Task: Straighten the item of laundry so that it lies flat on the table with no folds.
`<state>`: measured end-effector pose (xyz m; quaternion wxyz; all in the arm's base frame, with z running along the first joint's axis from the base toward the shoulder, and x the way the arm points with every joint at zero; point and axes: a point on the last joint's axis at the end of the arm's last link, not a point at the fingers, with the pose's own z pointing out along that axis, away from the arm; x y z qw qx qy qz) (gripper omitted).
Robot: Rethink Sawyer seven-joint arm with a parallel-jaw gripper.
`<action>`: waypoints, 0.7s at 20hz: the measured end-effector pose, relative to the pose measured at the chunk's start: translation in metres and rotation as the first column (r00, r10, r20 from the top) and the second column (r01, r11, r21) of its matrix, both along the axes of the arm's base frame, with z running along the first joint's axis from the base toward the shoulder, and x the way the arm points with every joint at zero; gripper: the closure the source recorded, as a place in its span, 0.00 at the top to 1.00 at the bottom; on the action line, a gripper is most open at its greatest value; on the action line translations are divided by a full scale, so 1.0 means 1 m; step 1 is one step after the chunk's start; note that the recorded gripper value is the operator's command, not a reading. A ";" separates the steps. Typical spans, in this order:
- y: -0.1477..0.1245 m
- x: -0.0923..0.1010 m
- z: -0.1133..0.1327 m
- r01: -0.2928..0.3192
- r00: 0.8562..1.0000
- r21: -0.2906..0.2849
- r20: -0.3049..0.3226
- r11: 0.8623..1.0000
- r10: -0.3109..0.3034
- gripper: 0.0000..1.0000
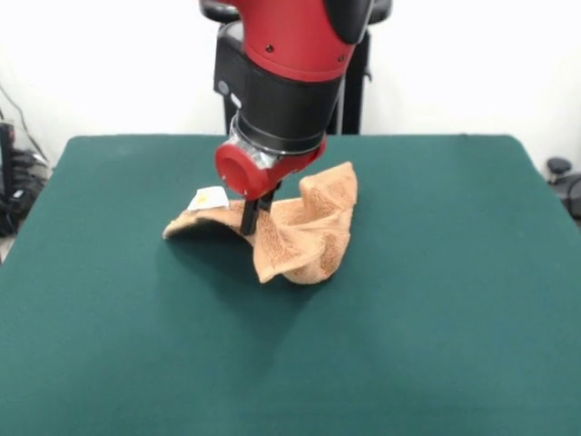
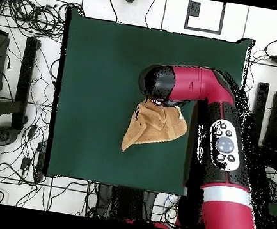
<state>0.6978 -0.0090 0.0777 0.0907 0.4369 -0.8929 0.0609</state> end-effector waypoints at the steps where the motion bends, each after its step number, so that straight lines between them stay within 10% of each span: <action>1: 0.000 -0.002 0.001 0.004 1.000 0.002 -0.003 1.000 -0.004 0.00; 14: -0.013 -0.020 0.006 0.033 0.997 0.016 0.063 0.999 -0.034 0.00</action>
